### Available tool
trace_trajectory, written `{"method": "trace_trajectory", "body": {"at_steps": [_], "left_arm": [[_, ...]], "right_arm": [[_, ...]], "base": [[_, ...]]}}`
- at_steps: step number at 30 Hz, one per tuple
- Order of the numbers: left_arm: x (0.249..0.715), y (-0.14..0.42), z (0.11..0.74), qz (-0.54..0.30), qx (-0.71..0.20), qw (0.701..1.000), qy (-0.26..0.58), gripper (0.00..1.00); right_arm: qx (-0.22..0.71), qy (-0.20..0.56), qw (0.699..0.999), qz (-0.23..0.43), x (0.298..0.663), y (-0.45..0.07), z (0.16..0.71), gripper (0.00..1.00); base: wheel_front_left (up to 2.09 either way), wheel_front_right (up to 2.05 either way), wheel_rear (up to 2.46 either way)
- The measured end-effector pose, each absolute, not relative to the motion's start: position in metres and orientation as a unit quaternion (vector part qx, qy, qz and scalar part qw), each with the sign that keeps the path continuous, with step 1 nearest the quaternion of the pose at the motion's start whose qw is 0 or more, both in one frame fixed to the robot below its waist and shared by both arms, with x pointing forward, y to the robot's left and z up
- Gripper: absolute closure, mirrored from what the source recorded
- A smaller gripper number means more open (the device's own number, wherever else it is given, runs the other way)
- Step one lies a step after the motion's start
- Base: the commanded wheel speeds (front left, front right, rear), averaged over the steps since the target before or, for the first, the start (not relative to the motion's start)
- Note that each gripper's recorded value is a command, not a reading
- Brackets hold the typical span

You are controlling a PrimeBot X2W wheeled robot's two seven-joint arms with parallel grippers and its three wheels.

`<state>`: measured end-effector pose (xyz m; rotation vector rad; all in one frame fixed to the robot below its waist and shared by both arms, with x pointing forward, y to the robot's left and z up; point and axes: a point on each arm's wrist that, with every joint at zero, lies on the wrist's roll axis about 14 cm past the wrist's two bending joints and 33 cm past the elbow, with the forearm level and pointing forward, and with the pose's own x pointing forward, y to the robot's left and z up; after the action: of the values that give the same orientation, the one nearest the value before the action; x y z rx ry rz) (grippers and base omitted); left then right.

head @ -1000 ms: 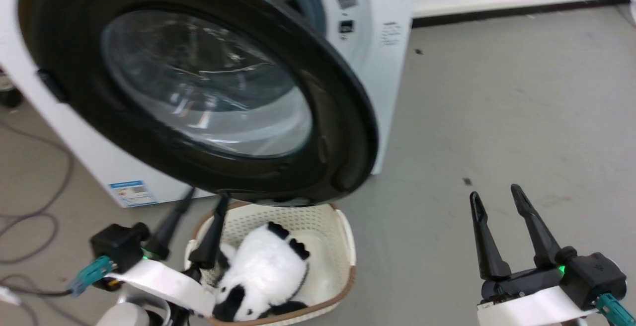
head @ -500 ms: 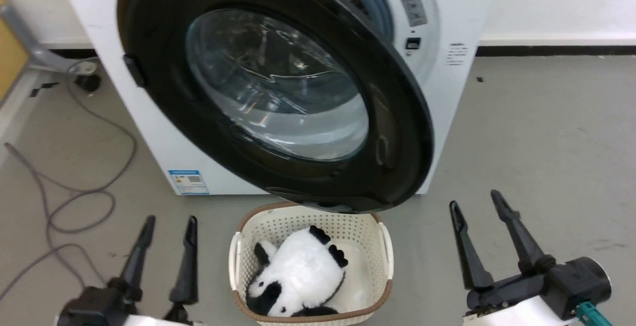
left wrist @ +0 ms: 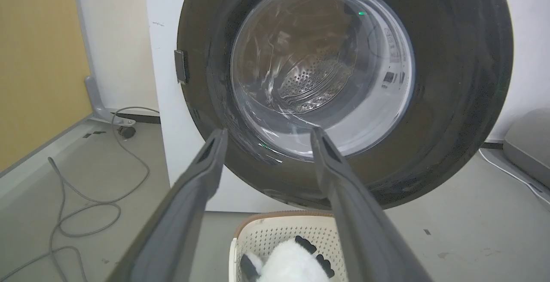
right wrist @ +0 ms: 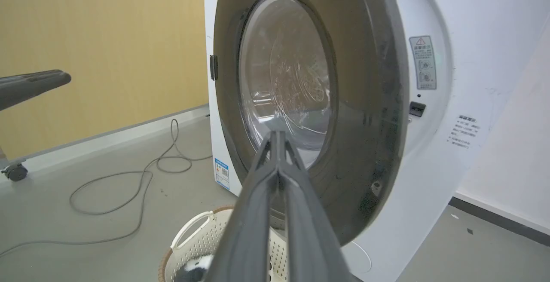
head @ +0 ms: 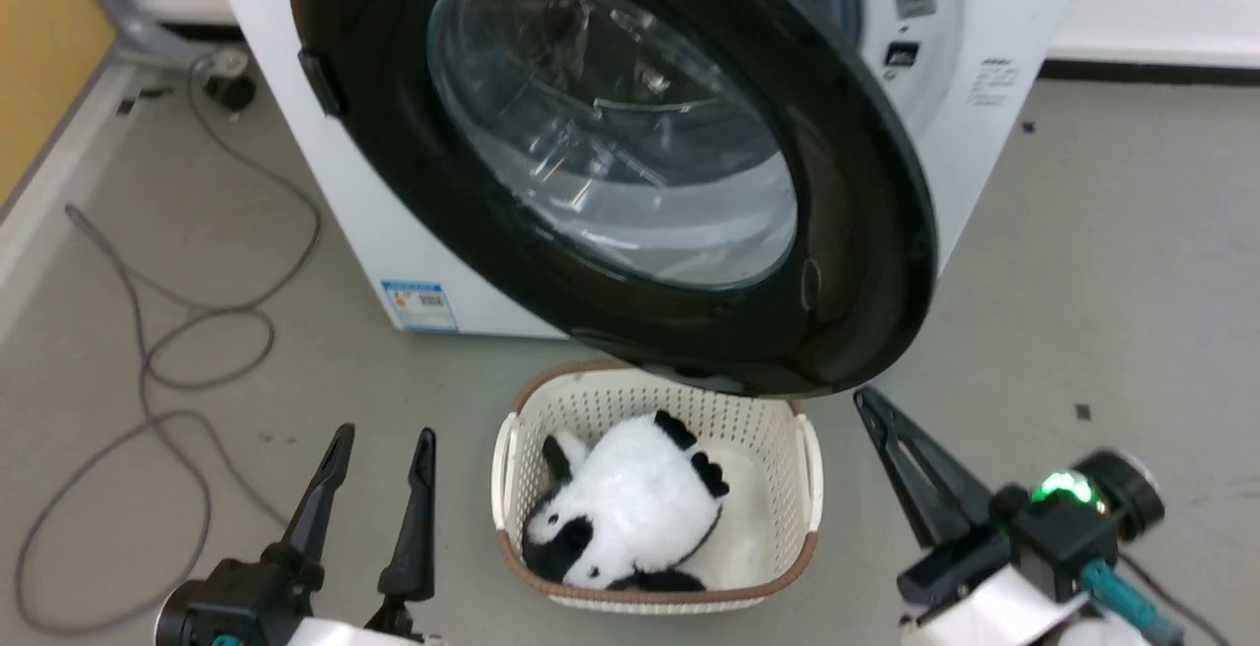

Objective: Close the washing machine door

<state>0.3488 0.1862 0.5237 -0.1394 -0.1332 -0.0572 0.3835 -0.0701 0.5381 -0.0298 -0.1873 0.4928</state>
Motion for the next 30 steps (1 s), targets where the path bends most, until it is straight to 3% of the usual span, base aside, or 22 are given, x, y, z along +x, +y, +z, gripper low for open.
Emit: {"method": "trace_trajectory", "body": {"at_steps": [7, 30], "left_arm": [[0.363, 0.185, 0.516, -0.030, -0.069, 0.996, -0.055, 0.00], [0.410, 0.190, 0.481, -0.018, -0.069, 0.997, -0.015, 0.00]], "right_arm": [[-0.048, -0.088, 0.956, 0.275, 0.424, -0.066, 0.531, 1.00], [-0.091, -0.067, 0.961, 0.254, 0.578, -0.091, 0.508, 1.00]], "base": [[0.00, 0.00, 0.00], [0.00, 0.00, 0.00]]}}
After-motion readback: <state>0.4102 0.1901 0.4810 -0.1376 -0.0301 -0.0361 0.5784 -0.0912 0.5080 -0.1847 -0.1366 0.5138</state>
